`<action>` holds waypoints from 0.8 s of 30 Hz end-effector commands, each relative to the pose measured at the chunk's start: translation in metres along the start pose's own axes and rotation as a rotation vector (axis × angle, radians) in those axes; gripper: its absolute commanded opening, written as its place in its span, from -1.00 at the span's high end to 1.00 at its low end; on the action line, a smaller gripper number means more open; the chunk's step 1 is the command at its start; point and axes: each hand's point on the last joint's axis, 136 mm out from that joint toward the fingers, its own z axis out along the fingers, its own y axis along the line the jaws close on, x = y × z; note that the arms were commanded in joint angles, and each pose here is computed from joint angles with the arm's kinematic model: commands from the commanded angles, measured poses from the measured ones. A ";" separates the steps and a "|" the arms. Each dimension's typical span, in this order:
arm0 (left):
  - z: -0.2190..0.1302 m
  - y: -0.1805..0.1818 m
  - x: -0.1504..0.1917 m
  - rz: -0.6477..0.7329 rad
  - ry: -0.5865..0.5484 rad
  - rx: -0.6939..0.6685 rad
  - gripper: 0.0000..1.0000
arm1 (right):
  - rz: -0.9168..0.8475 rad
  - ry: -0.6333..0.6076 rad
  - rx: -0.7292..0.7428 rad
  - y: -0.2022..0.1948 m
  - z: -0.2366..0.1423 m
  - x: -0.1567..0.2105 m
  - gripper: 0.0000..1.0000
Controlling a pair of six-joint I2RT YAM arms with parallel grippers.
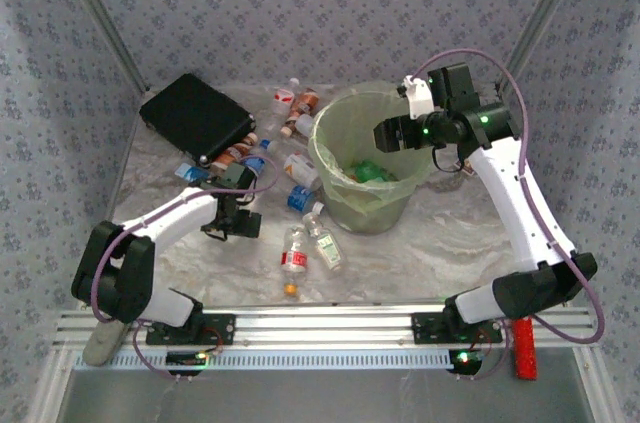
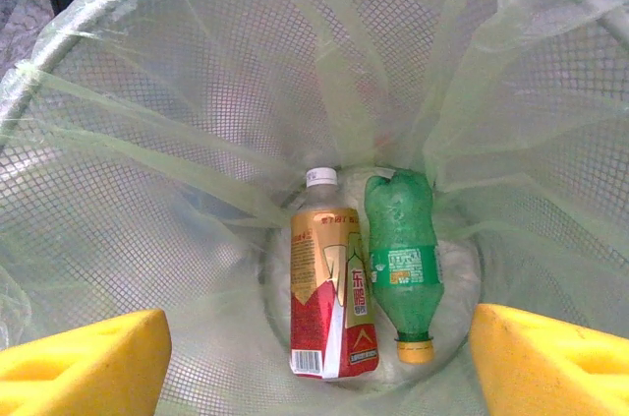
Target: Put the plastic bottles in the bin
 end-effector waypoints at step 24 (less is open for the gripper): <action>-0.049 -0.029 -0.030 0.091 -0.103 0.073 -0.09 | -0.010 -0.121 0.031 0.001 -0.030 -0.022 -0.63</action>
